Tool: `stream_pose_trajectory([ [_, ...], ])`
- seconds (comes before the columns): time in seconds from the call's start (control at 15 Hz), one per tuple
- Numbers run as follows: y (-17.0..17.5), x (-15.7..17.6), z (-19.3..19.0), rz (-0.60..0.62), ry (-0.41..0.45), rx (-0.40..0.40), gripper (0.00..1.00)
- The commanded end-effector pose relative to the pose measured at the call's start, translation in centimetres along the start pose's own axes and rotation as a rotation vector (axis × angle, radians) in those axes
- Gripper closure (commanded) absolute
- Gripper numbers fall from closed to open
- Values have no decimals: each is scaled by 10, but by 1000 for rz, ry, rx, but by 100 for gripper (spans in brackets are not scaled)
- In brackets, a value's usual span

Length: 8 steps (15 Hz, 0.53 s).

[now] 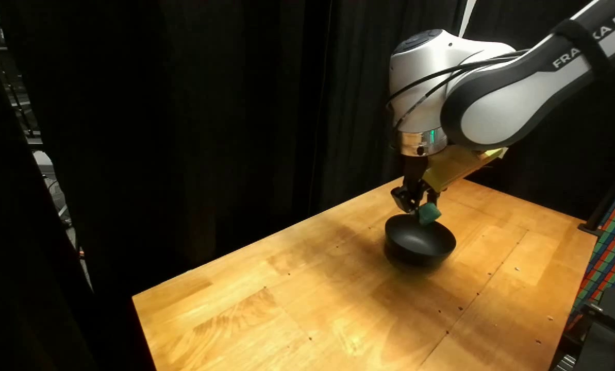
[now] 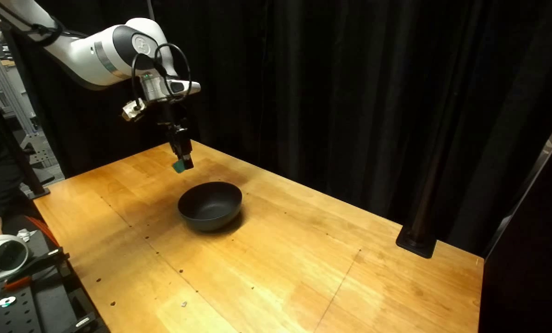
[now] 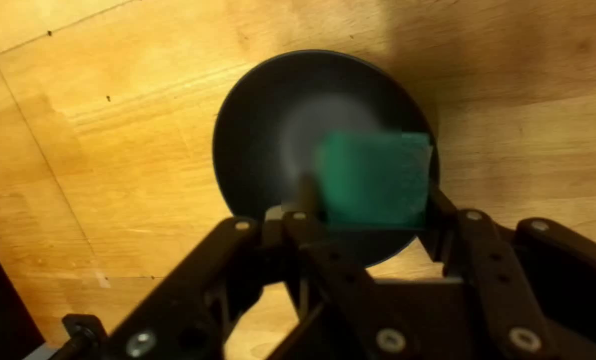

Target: Pick up the green block from the table and put it in the black bowl.

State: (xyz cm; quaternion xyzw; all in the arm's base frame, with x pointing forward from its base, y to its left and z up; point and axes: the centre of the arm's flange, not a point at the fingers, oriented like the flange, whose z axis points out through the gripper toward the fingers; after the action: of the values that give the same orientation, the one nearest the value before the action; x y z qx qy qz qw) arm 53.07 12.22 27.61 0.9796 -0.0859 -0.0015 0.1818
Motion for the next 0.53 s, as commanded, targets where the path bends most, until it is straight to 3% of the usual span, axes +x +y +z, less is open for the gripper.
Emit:
stream_pose_trajectory([
  [0.0, 19, -20, -8, 85, 78, -6, 21],
  [0.2, 23, -40, -34, 112, 123, 4, 1],
  [0.47, 35, -80, -89, 98, 99, 102, 0],
])
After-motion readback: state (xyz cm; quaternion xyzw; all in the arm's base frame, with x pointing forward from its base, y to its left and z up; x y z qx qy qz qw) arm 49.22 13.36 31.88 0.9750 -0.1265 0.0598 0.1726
